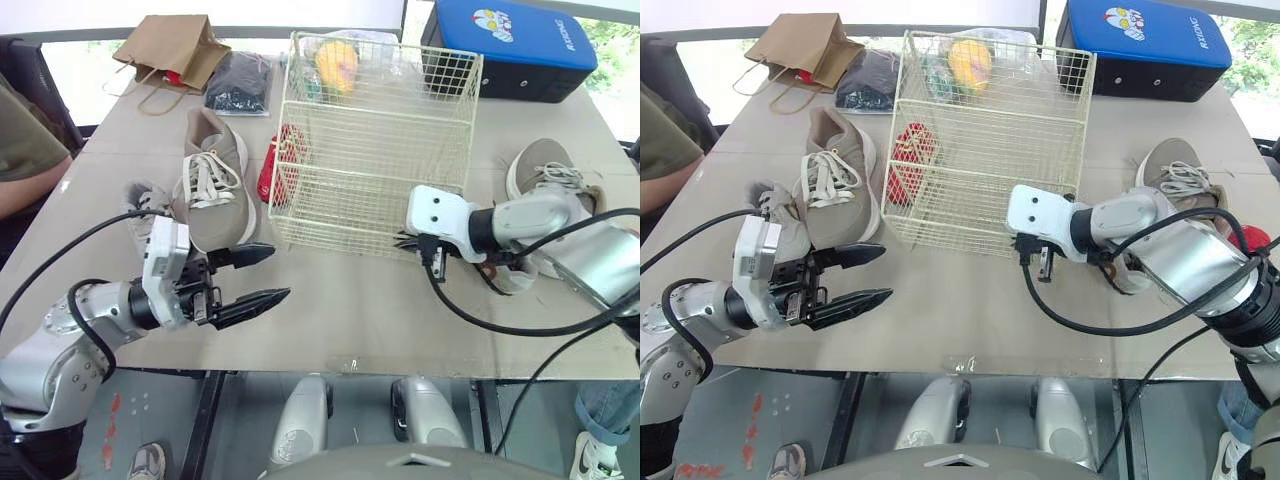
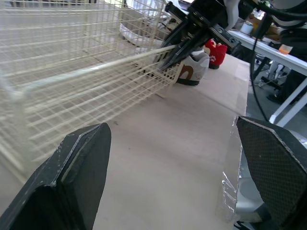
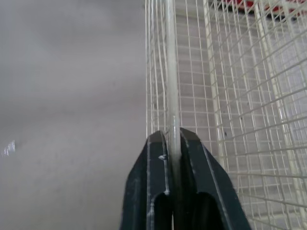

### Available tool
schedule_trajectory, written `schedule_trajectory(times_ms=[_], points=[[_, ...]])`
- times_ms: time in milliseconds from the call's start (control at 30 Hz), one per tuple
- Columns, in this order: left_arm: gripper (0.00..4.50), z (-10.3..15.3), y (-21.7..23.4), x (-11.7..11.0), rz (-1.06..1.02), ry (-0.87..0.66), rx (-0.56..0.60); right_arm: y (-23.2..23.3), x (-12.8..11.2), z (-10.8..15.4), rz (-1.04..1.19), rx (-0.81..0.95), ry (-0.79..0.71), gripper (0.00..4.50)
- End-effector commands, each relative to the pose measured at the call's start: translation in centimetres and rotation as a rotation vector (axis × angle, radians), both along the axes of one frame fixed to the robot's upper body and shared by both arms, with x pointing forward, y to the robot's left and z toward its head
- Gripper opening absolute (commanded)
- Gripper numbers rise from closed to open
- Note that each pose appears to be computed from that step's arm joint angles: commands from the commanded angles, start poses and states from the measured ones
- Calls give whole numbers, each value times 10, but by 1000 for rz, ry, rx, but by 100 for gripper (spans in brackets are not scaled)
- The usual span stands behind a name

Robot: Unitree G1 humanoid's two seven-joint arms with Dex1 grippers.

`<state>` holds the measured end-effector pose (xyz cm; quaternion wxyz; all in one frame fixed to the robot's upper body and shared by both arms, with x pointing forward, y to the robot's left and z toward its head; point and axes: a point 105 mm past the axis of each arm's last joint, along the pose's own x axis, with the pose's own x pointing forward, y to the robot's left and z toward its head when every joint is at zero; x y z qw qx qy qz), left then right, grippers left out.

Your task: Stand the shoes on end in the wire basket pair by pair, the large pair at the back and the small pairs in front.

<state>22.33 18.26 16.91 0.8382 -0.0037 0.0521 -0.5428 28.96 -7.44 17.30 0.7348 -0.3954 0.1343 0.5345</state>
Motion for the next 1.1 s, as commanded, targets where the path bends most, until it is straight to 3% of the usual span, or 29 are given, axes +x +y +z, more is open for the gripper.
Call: schedule_trajectory(times_ms=[33, 333, 400, 533, 633, 733, 933, 1100], points=[[450, 9, -5, -5, -17, -42, -5, -17, 16, 4, -16, -52, -55, 2], [450, 10, -8, -2, -10, -51, 1, -27, 30, 10, 20, -69, -114, 2], [450, 10, -9, 0, -14, -52, 2, -25, 32, 20, 17, -7, -109, 2], [450, 12, -12, 2, -32, -52, -5, -23, 31, 40, 7, 78, -178, 187], [450, 13, -15, 2, -50, -48, -6, -21, 18, 58, 4, 182, -183, 334], [450, 15, -20, 2, -80, -44, -10, -24, -2, 74, -7, 302, -174, 448], [450, 21, -39, 4, -173, -35, -40, -63, -33, 109, -255, 671, -241, 448], [450, 30, -59, 6, -290, -27, -66, -161, -47, 96, -845, 620, -451, 448]])
